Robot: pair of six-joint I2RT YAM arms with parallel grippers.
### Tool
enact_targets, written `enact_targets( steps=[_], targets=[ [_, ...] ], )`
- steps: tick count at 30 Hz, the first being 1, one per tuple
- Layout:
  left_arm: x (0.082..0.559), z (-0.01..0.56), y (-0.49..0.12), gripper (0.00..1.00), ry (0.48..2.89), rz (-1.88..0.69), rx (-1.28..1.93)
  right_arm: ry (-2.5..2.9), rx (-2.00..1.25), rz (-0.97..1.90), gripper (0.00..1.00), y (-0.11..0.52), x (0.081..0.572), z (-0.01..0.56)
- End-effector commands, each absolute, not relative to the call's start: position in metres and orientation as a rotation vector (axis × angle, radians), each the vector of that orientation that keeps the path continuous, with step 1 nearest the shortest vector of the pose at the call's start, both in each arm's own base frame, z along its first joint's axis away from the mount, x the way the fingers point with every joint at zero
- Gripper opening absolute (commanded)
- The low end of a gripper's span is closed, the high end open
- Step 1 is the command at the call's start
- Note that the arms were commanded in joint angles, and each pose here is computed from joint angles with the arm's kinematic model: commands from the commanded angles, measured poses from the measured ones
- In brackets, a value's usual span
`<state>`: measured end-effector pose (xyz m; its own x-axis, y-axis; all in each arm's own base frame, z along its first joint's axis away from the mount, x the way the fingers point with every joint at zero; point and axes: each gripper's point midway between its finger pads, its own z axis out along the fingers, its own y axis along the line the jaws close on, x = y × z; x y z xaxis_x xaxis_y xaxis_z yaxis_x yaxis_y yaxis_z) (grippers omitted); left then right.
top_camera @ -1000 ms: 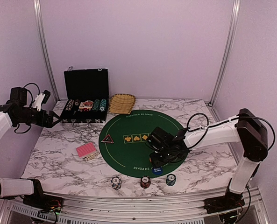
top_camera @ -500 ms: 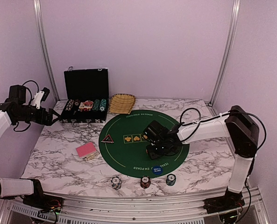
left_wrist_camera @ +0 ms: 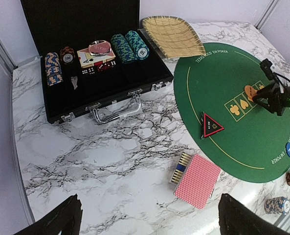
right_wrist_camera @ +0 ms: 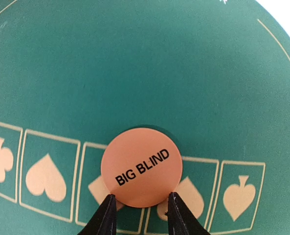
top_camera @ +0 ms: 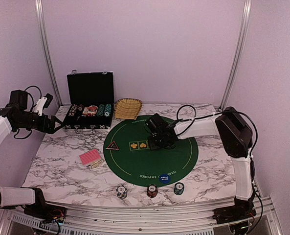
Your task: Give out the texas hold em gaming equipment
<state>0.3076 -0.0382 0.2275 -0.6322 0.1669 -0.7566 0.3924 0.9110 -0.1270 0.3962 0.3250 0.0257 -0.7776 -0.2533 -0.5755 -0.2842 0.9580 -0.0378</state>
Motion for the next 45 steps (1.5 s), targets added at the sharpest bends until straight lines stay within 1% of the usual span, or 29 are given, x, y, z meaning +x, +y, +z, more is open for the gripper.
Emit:
enact_targets(
  steps=[1,13,19,21,23,24,26,27,31,36,38,41,45],
  targets=[
    [0.297,0.227,-0.042,0.99,2.28,-0.376,0.441,2.476,-0.327,-0.011,0.35,0.315,0.432,0.015],
    [0.294,0.22,-0.042,0.99,2.298,-0.378,0.457,2.445,-0.3,0.04,0.35,0.319,0.494,0.012],
    [0.294,0.219,-0.042,0.99,2.305,-0.376,0.46,2.427,-0.323,0.065,0.35,0.326,0.51,0.017],
    [0.293,0.219,-0.041,0.99,2.306,-0.372,0.463,2.418,-0.34,0.084,0.38,0.329,0.51,0.028],
    [0.292,0.219,-0.041,0.99,2.306,-0.37,0.466,2.401,-0.365,0.107,0.45,0.331,0.505,0.045],
    [0.292,0.219,-0.042,0.99,2.307,-0.372,0.468,2.396,-0.383,0.114,0.49,0.331,0.499,0.053],
    [0.291,0.22,-0.042,0.99,2.308,-0.38,0.468,2.383,-0.427,0.129,0.6,0.331,0.482,0.069],
    [0.291,0.22,-0.043,0.99,2.306,-0.383,0.469,2.394,-0.464,0.134,0.66,0.33,0.467,0.071],
    [0.291,0.221,-0.043,0.99,2.304,-0.386,0.469,2.432,-0.62,0.163,0.77,0.329,0.402,0.079],
    [0.29,0.223,-0.045,0.99,2.3,-0.392,0.474,2.504,-0.86,0.246,0.79,0.325,0.31,0.07],
    [0.29,0.223,-0.045,0.99,2.298,-0.394,0.475,2.522,-0.92,0.25,0.79,0.318,0.283,0.065],
    [0.29,0.223,-0.045,0.99,2.298,-0.399,0.47,2.542,-0.954,0.25,0.79,0.309,0.262,0.064],
    [0.289,0.224,-0.046,0.99,2.295,-0.405,0.469,2.557,-1.004,0.249,0.8,0.307,0.245,0.063]
  ],
)
